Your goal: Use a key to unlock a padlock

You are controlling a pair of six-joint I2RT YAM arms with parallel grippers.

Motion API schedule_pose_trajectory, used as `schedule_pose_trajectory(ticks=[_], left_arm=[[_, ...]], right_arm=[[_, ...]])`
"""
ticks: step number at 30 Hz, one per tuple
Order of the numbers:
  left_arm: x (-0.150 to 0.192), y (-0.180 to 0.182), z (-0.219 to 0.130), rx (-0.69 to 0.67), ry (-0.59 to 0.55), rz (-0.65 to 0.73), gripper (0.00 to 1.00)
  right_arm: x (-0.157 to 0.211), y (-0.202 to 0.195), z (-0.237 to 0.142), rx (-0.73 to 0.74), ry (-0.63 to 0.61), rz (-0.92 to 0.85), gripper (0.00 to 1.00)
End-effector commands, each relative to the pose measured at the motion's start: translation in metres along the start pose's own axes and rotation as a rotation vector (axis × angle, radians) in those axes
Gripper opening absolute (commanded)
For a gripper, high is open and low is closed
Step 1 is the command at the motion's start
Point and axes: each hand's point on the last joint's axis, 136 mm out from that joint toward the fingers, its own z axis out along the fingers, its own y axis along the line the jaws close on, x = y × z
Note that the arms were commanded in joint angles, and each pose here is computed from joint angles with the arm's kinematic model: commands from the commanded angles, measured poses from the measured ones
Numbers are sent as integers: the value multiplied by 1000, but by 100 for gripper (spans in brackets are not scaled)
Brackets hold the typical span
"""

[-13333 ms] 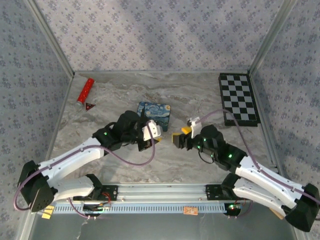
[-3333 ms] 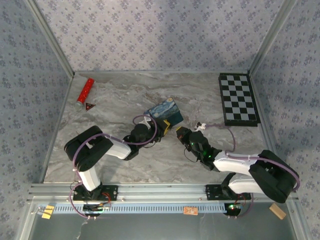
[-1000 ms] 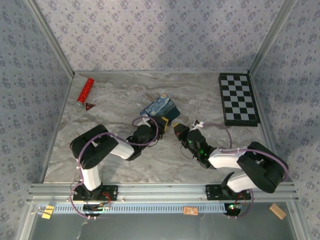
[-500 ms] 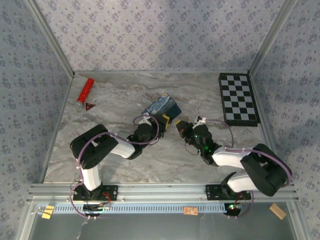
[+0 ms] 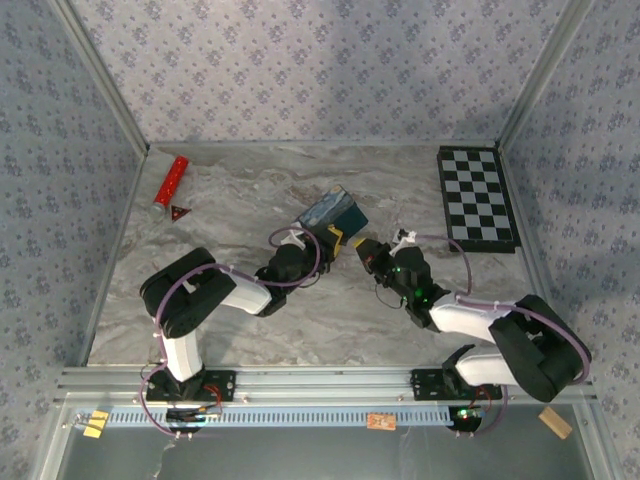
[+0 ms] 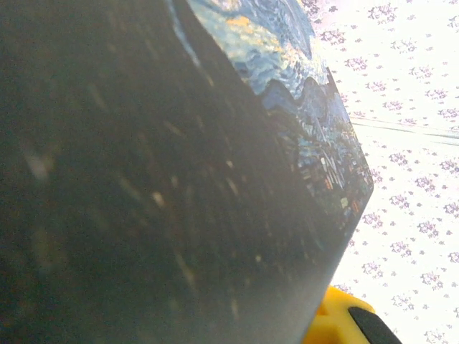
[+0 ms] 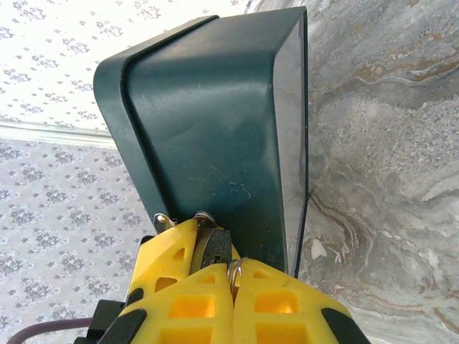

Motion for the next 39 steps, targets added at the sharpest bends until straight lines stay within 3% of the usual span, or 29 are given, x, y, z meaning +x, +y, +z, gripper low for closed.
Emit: schedule_pose_trajectory(ticks=[1, 21, 27, 36, 39], left_arm=[[78, -78, -8, 249, 313, -6, 0], [80, -66, -15, 224, 335, -8, 0], [80, -63, -13, 212, 334, -6, 0], [86, -66, -12, 219, 354, 1, 0], [90, -71, -12, 233, 371, 3, 0]], right_arm=[[11, 29, 6, -116, 92, -67, 0], [14, 47, 9, -168, 176, -231, 0], [20, 61, 10, -194, 195, -205, 0], [16, 45, 17, -101, 248, -26, 0], [12, 48, 20, -136, 259, -7, 0]])
